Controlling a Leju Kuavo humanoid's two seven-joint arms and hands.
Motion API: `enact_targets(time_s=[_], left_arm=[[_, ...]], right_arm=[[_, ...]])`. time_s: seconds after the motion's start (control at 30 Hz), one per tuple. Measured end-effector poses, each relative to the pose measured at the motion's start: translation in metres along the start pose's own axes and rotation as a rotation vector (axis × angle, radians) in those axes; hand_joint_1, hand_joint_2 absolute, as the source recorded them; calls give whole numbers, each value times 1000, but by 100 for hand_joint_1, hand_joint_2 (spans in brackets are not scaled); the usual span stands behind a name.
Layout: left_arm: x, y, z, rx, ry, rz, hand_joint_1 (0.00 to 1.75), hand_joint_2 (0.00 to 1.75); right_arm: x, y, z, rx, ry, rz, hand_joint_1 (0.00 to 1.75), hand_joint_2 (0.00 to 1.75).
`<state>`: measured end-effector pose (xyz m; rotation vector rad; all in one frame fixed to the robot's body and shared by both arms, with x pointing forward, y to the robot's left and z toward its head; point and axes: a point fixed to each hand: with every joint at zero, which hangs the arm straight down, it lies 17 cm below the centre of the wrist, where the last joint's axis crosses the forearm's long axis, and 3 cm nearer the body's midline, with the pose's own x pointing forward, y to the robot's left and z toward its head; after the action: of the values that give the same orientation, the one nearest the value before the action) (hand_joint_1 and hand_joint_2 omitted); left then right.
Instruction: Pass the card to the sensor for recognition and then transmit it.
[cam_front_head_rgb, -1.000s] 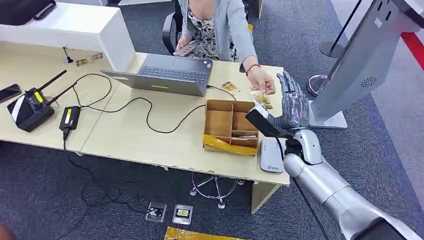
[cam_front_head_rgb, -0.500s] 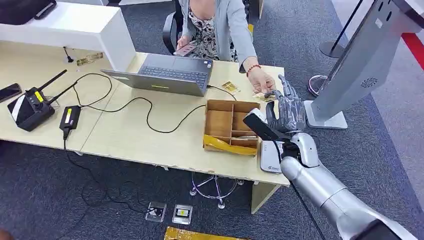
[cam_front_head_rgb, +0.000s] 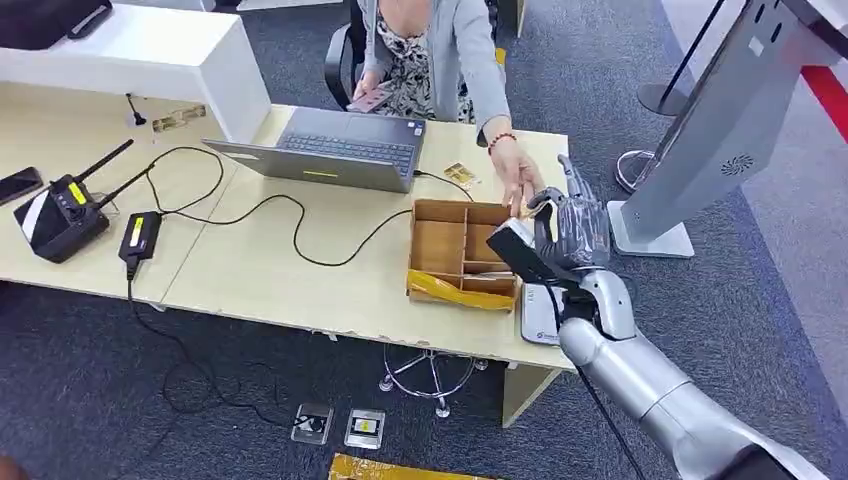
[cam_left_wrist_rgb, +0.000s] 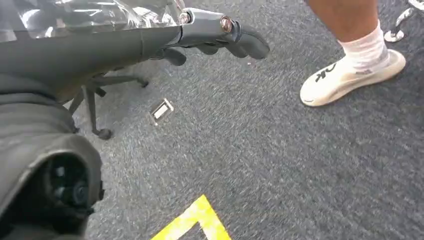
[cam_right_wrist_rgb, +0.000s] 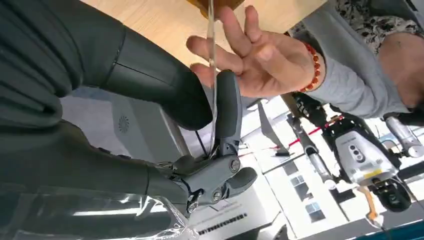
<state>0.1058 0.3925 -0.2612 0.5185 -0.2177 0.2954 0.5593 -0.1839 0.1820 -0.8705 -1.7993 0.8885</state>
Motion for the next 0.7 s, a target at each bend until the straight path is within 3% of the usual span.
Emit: enact_targets(time_s=[0.23,0.7], left_arm=[[2,6,-3,9,-3,1,0,0],[-3,8,-3,24,18,14,0,0]], right_arm=[[-17,5,11,16,48,12,175,175],[-90,33,70,111,192,26,175,175]])
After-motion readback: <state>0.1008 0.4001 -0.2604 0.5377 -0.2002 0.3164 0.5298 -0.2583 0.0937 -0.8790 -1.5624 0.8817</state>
